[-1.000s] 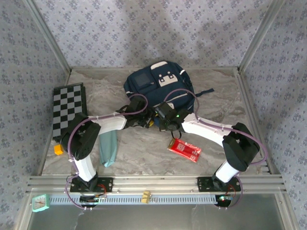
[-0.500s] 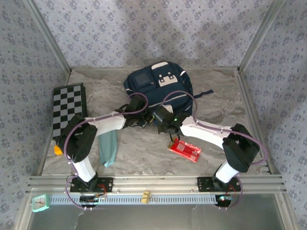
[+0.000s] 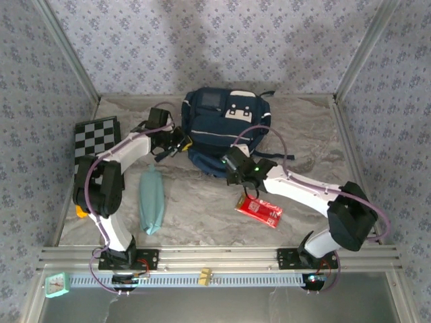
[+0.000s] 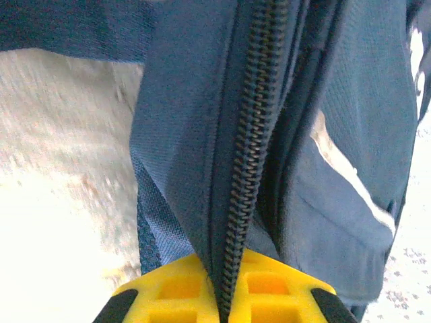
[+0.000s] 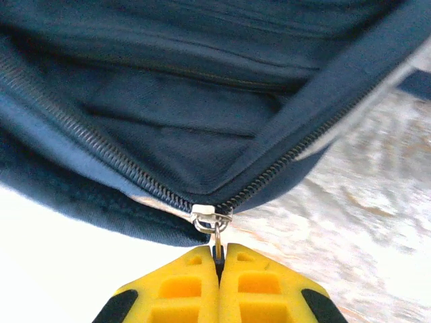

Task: Pack the student bag
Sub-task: Zip the student bag at the top-center of the table.

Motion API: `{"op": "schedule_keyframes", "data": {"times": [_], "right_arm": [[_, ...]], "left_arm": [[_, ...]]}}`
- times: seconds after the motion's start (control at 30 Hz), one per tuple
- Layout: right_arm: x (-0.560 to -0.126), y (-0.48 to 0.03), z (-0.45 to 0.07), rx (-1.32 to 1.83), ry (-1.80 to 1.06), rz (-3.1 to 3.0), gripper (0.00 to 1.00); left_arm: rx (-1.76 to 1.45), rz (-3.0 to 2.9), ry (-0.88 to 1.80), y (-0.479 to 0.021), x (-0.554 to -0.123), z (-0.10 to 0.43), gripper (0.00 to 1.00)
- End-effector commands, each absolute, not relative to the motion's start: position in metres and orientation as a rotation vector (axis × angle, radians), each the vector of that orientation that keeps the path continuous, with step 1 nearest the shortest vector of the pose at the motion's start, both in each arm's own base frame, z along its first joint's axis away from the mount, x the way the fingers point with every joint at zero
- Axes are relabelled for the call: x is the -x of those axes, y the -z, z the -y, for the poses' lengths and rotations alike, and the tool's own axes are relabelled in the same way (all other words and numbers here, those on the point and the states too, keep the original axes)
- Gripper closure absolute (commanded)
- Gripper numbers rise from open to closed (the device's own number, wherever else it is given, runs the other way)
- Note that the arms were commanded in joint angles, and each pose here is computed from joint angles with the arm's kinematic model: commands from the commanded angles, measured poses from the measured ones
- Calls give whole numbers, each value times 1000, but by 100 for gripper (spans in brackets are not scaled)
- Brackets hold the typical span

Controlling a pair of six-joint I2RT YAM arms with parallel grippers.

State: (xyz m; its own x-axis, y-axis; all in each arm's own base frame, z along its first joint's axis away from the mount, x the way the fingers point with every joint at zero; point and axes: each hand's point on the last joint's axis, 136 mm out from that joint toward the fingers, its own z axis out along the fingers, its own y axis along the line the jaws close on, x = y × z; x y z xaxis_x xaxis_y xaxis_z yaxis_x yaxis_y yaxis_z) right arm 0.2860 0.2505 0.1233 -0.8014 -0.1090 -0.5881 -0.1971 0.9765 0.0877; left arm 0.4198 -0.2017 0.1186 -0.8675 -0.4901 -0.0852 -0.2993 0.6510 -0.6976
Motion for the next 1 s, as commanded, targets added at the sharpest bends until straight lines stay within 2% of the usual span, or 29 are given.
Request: {"op": "schedule_keyframes", "data": {"times": [0.0, 0.07, 0.17, 0.33, 0.47, 0.63, 0.97], "right_arm": [[-277, -120, -271, 318, -192, -2554, 100], [-284, -116, -276, 292, -201, -2564, 100], [-289, -110, -278, 263, -200, -2567, 100], [-289, -104, -278, 243, -204, -2570, 100], [-289, -100, -273, 201, -178, -2582, 100], [-290, -100, -277, 190, -212, -2574, 100], [-292, -93, -287, 183, -250, -2565, 100]], "left_arm": [[499, -2440, 948, -150, -473, 172, 82], [503, -2451, 939, -151, -469, 166, 64], [532, -2456, 981, -155, -442, 168, 46], [674, -2453, 1086, -156, -378, 206, 32], [831, -2440, 1203, -155, -347, 243, 31], [912, -2488, 1304, -145, -334, 290, 33], [1140, -2561, 1128, -89, -335, 306, 47]]}}
